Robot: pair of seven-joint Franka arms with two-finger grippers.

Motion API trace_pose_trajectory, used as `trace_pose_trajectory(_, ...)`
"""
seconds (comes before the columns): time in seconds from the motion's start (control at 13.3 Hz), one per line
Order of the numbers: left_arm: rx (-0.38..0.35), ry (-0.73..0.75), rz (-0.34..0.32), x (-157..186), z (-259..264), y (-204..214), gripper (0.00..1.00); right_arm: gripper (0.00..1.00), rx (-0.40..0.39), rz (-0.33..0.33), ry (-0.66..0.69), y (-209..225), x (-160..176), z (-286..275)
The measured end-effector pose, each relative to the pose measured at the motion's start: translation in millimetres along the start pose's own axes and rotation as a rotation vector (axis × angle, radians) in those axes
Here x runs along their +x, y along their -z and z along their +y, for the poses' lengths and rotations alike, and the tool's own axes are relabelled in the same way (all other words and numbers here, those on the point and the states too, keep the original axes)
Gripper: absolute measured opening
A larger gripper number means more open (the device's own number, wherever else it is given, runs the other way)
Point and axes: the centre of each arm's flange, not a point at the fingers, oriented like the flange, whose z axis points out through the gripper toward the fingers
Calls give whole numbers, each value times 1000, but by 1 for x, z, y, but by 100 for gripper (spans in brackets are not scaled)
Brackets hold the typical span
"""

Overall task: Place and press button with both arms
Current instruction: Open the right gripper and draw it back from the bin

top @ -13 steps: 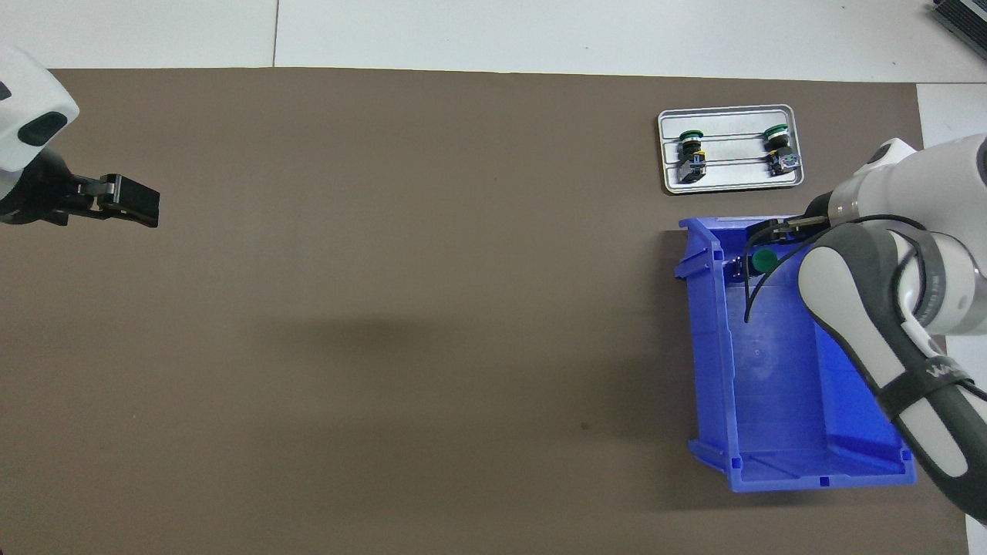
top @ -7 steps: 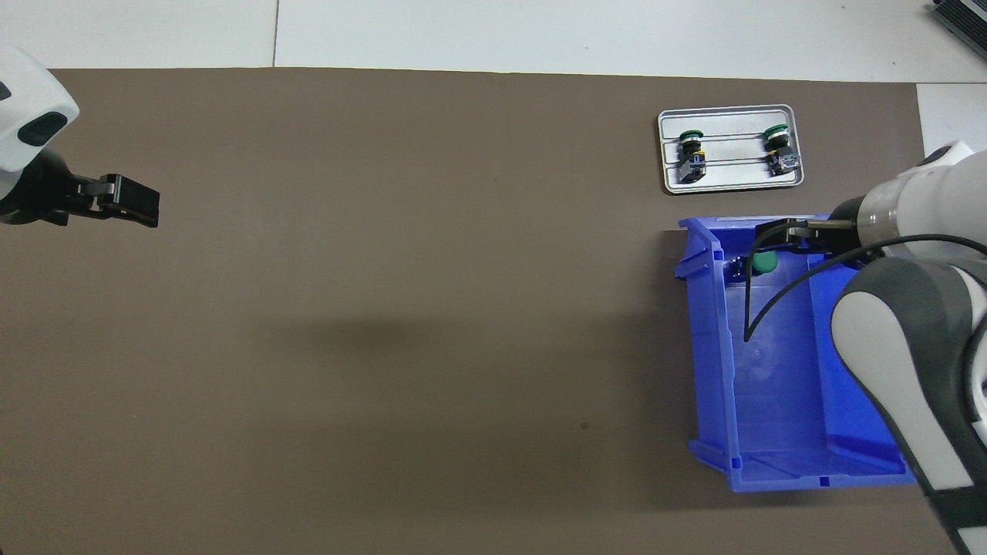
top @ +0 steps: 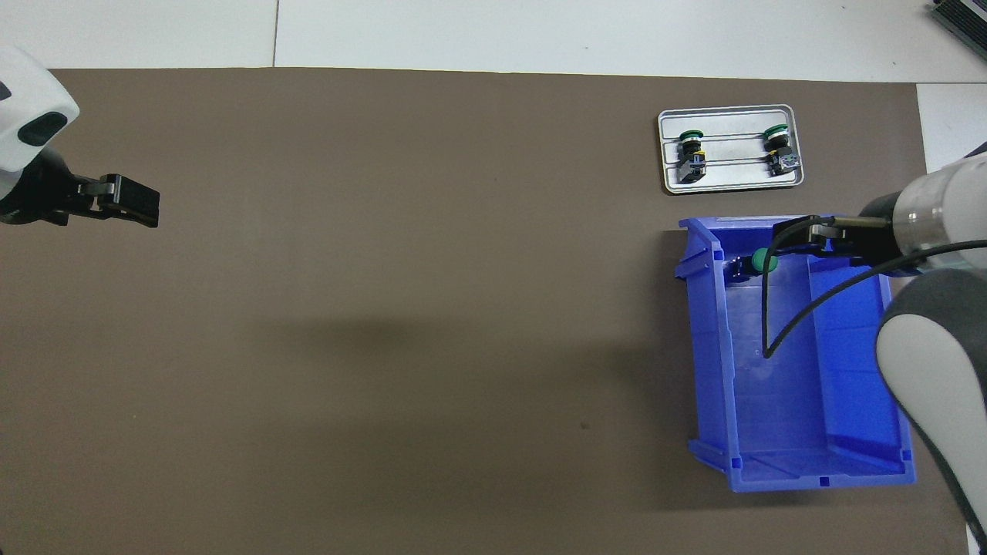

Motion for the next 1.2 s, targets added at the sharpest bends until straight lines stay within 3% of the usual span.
trace_pose_trajectory(0.45,0,0,0,0,0,0,100,99,-29,-74,7,-5,9,-3)
trace_pose_trajectory(1.2,0,0,0,0,0,0,100,100,-38,-110,2,-17,5,1)
